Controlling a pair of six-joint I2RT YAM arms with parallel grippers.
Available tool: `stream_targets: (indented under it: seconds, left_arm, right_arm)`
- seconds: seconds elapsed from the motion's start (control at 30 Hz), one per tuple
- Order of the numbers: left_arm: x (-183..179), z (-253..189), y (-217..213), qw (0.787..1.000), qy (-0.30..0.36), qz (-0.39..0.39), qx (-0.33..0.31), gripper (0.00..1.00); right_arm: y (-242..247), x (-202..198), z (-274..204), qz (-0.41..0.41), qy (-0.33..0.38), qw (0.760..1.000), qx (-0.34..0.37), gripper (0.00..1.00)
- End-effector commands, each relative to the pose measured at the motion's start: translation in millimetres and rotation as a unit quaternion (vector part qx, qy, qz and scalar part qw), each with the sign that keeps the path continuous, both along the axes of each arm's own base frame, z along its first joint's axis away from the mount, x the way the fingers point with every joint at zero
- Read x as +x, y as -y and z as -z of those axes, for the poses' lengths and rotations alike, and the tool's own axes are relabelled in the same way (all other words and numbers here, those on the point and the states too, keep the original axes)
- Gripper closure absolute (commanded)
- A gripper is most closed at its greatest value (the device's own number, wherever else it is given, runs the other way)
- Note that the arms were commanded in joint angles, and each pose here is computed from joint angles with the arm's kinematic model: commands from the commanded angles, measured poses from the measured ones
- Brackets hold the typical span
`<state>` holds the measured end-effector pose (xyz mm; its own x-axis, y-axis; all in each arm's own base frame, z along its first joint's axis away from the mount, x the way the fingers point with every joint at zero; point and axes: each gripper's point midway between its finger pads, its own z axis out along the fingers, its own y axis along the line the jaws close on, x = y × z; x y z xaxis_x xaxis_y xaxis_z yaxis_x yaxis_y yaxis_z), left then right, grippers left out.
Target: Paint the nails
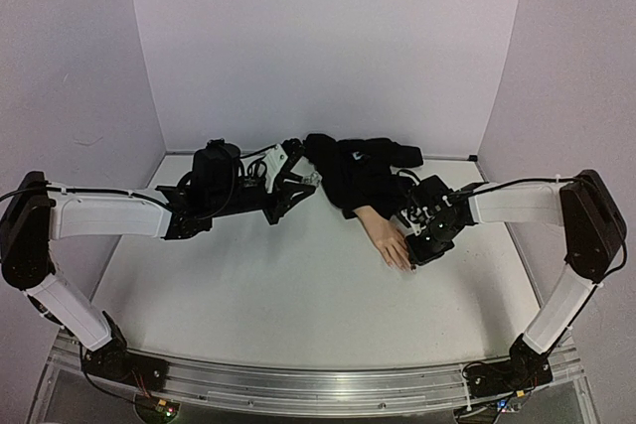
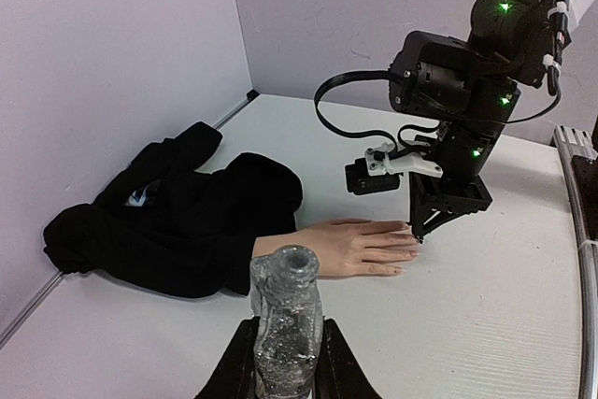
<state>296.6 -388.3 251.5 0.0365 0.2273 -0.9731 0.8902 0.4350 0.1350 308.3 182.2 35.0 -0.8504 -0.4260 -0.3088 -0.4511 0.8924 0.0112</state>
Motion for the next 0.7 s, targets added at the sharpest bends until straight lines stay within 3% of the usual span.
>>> stream_targets:
  seconds: [0.0,0.67]
  left_arm:
    - [1.7,-27.2,-5.8,0.999,0.032,-0.008,-0.024,1.0]
    - [0.2,-26.6,-7.6,0.999,0.03,-0.009,-0.023,1.0]
  right_arm:
    - [-4.8,5.5,-5.7,-0.001,0.003,1.0,0.003,1.0]
    - [-3.4,0.8,-2.3,0.003,-0.003,1.0,-0.001,1.0]
